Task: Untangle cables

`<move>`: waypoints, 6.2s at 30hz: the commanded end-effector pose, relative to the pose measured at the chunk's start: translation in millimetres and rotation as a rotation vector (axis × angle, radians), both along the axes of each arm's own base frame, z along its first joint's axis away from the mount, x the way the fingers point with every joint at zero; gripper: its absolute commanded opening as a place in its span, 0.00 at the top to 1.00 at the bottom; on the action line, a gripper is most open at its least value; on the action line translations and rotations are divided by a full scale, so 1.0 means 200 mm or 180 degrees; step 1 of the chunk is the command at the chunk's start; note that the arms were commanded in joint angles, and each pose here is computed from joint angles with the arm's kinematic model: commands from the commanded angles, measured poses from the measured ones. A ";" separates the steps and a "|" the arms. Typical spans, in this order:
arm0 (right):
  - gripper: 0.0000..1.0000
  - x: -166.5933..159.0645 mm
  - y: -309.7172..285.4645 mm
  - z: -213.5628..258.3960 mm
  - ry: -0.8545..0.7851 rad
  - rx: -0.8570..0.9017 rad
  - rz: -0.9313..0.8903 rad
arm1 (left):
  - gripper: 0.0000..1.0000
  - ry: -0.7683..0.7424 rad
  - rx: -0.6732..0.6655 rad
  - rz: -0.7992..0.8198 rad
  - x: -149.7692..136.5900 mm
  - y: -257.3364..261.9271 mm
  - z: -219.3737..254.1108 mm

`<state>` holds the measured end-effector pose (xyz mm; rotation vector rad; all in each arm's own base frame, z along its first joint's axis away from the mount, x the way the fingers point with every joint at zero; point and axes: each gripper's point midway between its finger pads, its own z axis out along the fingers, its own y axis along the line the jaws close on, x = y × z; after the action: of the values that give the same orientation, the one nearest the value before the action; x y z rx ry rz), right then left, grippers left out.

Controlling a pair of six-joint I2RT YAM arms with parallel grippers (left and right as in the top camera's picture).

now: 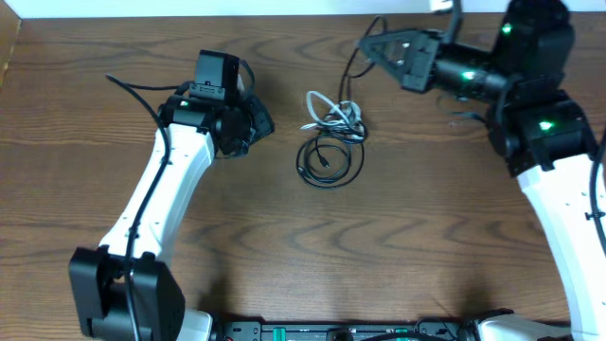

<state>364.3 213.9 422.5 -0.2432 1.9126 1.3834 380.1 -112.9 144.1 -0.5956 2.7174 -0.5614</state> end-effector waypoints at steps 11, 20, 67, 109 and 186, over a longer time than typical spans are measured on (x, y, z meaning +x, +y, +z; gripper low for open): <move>0.99 -0.16 -0.07 0.24 -0.0138 0.0285 0.0089 | 0.51 -0.0058 -0.0713 -0.1010 -0.05 -0.26 -0.01; 0.99 -0.42 -0.03 0.66 -0.0694 0.0933 0.0852 | 0.36 -0.0091 -0.1077 -0.1292 -0.10 -0.35 0.05; 0.99 -0.43 0.19 0.51 -0.0466 0.0815 0.1176 | 0.33 0.0143 -0.1432 -0.1117 -0.14 -0.54 0.10; 0.98 -0.29 0.09 0.36 -0.0374 0.0542 0.0855 | 0.92 0.0187 0.0156 -0.0475 -0.09 -0.34 -0.19; 0.33 -0.13 0.03 -1.12 0.1476 -0.2229 0.0027 | 0.92 -0.0539 -0.2987 -0.0564 -0.08 -0.71 1.01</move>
<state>342.2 204.2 197.0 -0.2579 2.7445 0.6419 369.1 -256.1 335.4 -0.4580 2.2394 -1.8198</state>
